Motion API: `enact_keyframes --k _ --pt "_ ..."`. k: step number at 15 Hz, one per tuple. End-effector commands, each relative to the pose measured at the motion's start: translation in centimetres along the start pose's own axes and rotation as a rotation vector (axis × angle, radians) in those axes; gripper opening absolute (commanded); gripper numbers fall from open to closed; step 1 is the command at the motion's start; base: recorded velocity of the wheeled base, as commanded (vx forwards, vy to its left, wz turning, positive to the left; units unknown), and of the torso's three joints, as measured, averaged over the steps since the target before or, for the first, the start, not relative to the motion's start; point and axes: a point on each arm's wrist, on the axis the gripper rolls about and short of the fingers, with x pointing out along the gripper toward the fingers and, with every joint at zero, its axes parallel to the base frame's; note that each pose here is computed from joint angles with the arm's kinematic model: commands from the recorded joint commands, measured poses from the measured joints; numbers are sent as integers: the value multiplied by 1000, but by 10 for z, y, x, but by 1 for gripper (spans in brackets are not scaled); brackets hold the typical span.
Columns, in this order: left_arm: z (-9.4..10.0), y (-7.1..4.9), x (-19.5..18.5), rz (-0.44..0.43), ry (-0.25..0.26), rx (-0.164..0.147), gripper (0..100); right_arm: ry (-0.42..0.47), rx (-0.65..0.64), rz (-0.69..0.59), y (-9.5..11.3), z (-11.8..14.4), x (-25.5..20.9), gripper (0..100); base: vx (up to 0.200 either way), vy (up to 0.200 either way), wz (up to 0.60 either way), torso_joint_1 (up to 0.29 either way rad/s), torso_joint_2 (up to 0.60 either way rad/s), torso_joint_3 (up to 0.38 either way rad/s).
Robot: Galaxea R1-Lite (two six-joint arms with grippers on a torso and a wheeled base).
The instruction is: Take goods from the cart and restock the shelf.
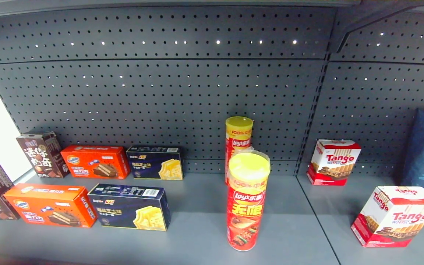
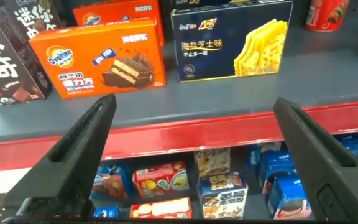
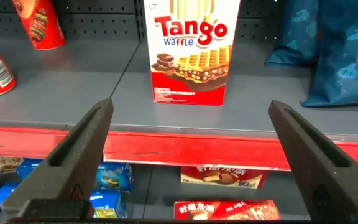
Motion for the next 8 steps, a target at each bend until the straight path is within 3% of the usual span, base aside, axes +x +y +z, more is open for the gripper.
enact_keyframes --k 1,4,6,7,8 --pt "0 0 0 12 0 -1 100 -4 1 1 0 0 0 100 -200 0 0 2 2 -2" --pt "0 1 0 23 1 -28 100 -4 1 -2 0 0 0 100 0 0 0 0 0 0" --pt "0 0 0 23 1 -24 100 -4 1 -1 0 0 0 100 0 0 0 0 0 0" --pt "0 0 0 21 1 -27 100 -4 1 -1 0 0 0 100 0 0 -600 17 2 2" --pt "0 1 0 23 1 -28 100 -4 1 -1 0 0 0 100 0 0 0 0 0 0"
